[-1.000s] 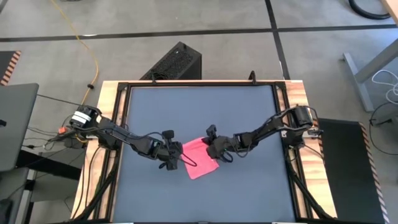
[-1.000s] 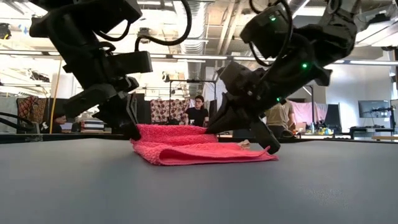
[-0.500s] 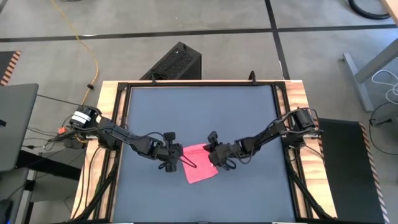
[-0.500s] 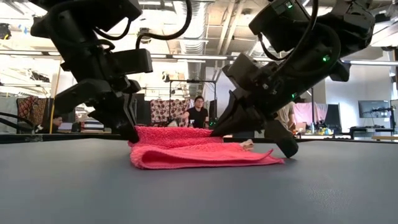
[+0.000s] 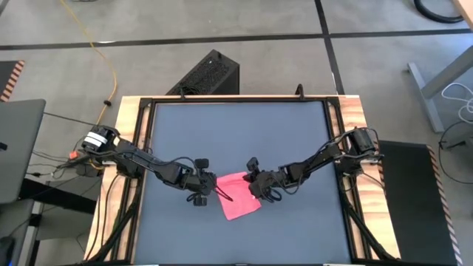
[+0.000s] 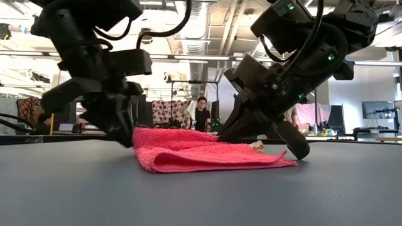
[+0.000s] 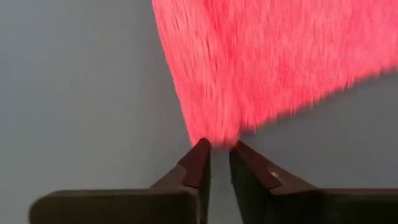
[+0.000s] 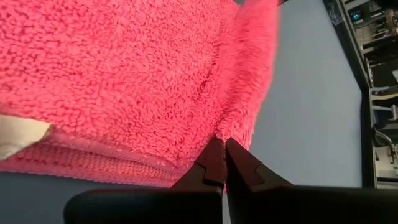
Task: Roll towel
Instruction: Roll the light red towel
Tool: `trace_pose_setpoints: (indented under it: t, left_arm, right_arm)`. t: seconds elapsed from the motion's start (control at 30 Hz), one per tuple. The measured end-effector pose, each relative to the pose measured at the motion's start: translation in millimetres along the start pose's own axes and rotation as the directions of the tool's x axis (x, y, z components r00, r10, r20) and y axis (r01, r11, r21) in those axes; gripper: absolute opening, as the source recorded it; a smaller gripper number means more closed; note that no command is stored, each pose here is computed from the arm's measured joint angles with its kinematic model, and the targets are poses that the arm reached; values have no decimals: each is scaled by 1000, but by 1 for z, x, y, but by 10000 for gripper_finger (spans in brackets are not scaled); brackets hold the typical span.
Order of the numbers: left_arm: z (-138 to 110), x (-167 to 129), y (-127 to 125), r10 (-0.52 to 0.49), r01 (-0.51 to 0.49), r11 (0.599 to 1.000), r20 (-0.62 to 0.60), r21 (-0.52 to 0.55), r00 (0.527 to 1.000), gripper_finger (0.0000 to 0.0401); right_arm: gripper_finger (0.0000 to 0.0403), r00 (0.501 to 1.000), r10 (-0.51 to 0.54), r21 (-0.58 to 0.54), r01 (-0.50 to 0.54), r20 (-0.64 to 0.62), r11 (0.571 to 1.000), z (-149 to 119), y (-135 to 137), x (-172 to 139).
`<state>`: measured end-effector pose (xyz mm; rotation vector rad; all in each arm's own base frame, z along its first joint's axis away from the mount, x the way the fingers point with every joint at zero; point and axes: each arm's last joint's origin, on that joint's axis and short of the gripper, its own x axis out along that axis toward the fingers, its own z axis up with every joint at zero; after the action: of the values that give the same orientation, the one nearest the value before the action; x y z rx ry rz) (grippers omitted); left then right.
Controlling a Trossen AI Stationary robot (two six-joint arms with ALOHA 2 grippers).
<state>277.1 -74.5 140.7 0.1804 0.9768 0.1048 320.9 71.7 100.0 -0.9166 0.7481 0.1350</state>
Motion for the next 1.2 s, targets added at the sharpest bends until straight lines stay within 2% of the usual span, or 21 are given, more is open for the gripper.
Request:
trace_pose_setpoints:
  t: [0.17,0.3,0.43,0.57,0.67,0.83,0.97,1.2]
  left_arm:
    - [12,-16,12,-2,2,999,10,-55,1000,107]
    - [23,-35,26,-88,105,984,121,-146,989,133]
    - [22,-37,43,-168,244,931,276,-270,946,138]
    - [7,-22,62,-134,270,875,335,-403,933,139]
    - [-1,-11,71,-94,271,843,369,-464,925,139]
    - [-5,6,70,-92,265,843,361,-467,928,139]
    - [-8,21,62,-145,305,841,358,-446,922,139]
    - [-7,30,51,-216,369,833,371,-411,903,139]
  right_arm:
    - [16,1000,9,-4,-9,-6,1000,-1,1,0]
    - [16,1000,9,-2,-9,-9,1000,-2,0,1]
    - [16,1000,11,-2,-11,-7,1000,-2,0,1]
    - [16,1000,10,-2,-10,-6,1000,-3,0,1]
    - [16,1000,9,-2,-9,-6,1000,-2,0,1]
    - [16,1000,4,-5,-4,-7,1000,-2,0,1]
    - [16,1000,2,-6,-2,-8,1000,-2,0,1]
    - [20,1000,2,-5,-2,-8,1000,-3,0,1]
